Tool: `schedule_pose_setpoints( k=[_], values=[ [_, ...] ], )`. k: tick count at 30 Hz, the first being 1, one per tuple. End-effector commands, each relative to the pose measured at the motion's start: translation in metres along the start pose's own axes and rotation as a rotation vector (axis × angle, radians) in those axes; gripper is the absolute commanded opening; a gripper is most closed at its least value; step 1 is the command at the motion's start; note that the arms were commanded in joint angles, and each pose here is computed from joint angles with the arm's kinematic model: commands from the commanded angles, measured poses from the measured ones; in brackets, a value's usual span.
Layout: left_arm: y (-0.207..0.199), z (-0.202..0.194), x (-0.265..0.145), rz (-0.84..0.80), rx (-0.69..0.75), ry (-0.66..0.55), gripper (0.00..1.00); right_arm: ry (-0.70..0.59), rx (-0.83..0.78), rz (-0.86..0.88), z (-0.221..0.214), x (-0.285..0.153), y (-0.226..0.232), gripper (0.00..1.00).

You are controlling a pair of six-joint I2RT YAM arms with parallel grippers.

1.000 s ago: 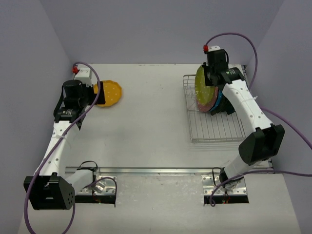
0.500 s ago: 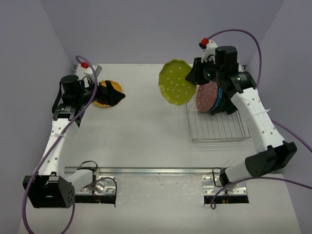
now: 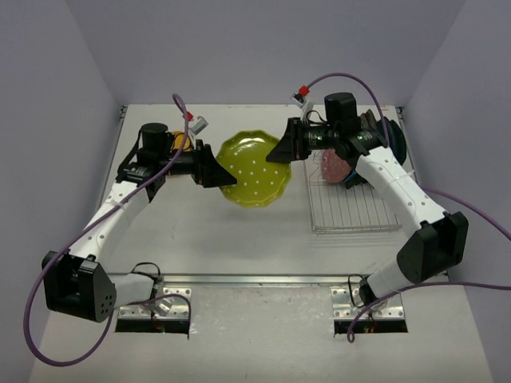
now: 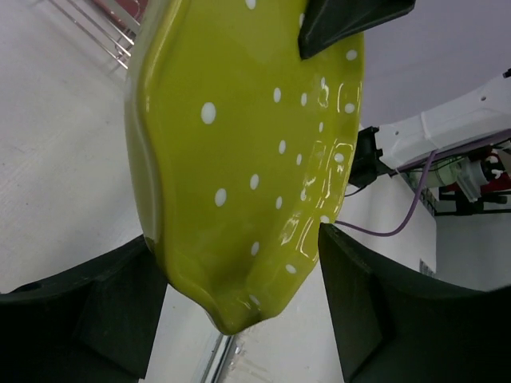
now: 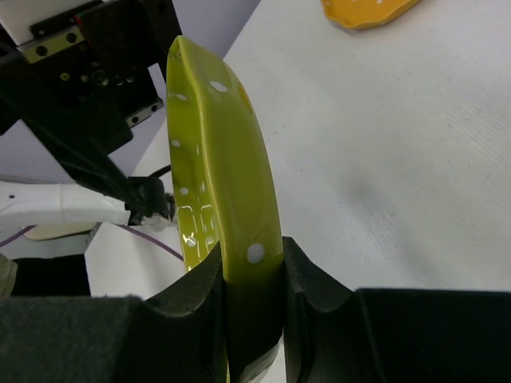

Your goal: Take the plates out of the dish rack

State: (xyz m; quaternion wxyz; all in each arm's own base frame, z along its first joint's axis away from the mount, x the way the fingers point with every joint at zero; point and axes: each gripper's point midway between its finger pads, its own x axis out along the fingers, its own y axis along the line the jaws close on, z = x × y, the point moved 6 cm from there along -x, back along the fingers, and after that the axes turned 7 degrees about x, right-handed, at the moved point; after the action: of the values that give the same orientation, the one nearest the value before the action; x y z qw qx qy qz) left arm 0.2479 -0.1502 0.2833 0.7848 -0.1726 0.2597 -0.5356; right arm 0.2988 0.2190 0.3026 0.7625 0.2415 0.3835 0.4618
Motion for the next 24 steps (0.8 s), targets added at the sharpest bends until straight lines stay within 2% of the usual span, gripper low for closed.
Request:
schedule_pose_setpoints(
  k=[1, 4, 5, 8, 9, 11, 12, 14, 15, 17, 18, 24],
  values=[
    [0.002, 0.001, 0.008, -0.039, 0.004, -0.002, 0.65, -0.068, -0.12, 0.201, 0.026, -0.008, 0.046, 0.0],
    [0.003, 0.002, 0.009, -0.062, -0.024, -0.007, 0.52, -0.064, -0.116, 0.21, 0.025, -0.008, 0.047, 0.0],
    [0.001, 0.005, 0.008, -0.086, -0.03, -0.014, 0.44, -0.065, -0.117, 0.209, 0.025, -0.008, 0.047, 0.0],
    [0.004, 0.009, 0.002, -0.112, -0.065, -0.035, 0.08, -0.067, -0.116, 0.194, 0.023, -0.008, 0.044, 0.0],
    [0.008, 0.011, -0.003, -0.109, -0.082, -0.05, 0.01, -0.069, -0.112, 0.184, 0.023, -0.007, 0.042, 0.02],
    [0.014, 0.015, -0.012, -0.106, -0.095, -0.083, 0.0, -0.072, -0.103, 0.163, 0.023, -0.006, 0.039, 0.15],
    [0.018, 0.014, -0.018, -0.103, -0.127, -0.094, 0.0, -0.073, -0.097, 0.151, 0.023, -0.006, 0.037, 0.26],
    [0.023, 0.013, -0.026, -0.104, -0.158, -0.112, 0.0, -0.075, -0.085, 0.128, 0.023, -0.004, 0.033, 0.51],
    [0.03, 0.015, -0.036, -0.074, -0.166, -0.138, 0.0, -0.08, -0.074, 0.105, 0.023, -0.004, 0.031, 0.73],
    [0.041, 0.017, -0.05, -0.024, -0.179, -0.175, 0.0, -0.095, -0.071, 0.055, 0.024, -0.003, 0.024, 0.93],
    [0.043, 0.017, -0.053, -0.012, -0.183, -0.181, 0.0, -0.104, -0.067, 0.02, 0.024, -0.004, 0.02, 0.98],
    [0.08, 0.023, -0.086, 0.132, -0.241, -0.261, 0.0, -0.134, -0.057, -0.101, 0.021, -0.008, 0.001, 0.99]
  ],
)
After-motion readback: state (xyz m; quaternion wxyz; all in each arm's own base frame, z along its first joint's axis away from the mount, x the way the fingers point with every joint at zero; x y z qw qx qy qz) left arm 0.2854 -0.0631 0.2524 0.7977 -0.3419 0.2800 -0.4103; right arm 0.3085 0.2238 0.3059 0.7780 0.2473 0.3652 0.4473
